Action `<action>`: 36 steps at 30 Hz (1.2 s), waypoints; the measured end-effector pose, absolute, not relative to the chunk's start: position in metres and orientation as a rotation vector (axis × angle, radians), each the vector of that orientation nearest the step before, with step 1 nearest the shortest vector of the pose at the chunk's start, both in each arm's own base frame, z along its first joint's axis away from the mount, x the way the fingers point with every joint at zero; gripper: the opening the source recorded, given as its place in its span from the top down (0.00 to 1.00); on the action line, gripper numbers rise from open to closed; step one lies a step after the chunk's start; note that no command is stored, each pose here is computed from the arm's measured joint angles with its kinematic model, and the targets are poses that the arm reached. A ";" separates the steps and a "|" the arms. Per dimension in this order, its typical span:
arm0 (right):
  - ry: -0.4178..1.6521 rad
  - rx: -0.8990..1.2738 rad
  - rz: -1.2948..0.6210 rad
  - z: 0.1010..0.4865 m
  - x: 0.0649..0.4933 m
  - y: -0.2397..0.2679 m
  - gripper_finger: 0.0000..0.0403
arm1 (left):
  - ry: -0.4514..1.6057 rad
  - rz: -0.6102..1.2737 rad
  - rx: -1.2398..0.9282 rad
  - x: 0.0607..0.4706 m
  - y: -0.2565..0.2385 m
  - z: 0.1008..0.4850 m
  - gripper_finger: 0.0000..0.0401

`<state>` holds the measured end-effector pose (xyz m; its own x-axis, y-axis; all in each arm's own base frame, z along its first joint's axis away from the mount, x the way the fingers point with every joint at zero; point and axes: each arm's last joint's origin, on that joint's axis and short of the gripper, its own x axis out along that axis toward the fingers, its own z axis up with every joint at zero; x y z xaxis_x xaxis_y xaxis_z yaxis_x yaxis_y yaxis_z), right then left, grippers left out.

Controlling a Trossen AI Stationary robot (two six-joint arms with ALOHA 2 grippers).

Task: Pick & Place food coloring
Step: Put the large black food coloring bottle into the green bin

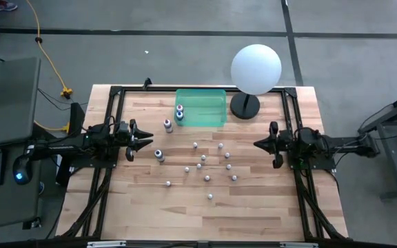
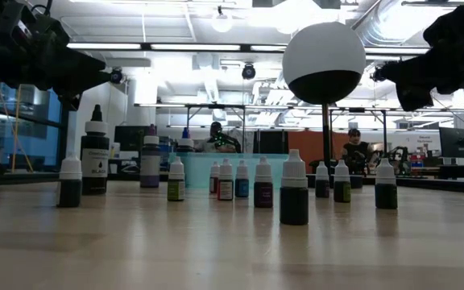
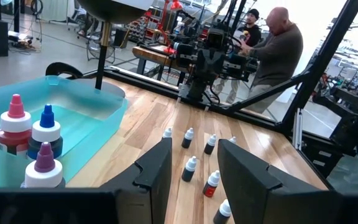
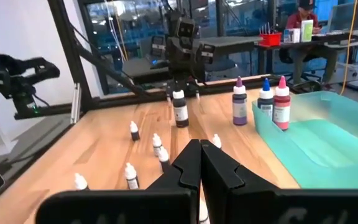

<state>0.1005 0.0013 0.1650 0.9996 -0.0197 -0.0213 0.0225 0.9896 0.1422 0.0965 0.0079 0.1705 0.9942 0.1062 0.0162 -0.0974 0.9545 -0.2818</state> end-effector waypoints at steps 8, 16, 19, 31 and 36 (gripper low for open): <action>0.066 0.020 -0.026 0.161 0.103 0.001 1.00 | -0.031 0.103 -0.285 0.096 0.008 0.170 0.68; 0.064 -0.008 -0.027 0.162 0.103 0.001 1.00 | -0.031 0.103 -0.285 0.096 0.008 0.170 0.68; 0.064 0.019 -0.028 0.162 0.103 0.001 1.00 | -0.031 0.103 -0.285 0.096 0.008 0.170 0.68; 0.063 0.018 -0.028 0.161 0.103 0.001 1.00 | -0.031 0.103 -0.285 0.096 0.008 0.170 0.68; 0.063 0.018 -0.028 0.161 0.103 0.001 1.00 | -0.031 0.103 -0.285 0.096 0.008 0.170 0.68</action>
<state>0.1032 0.0012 0.1615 0.9976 -0.0271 -0.0634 0.0283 0.9995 0.0170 0.0965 0.0079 0.1704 0.9943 0.1056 0.0161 -0.0968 0.9545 -0.2819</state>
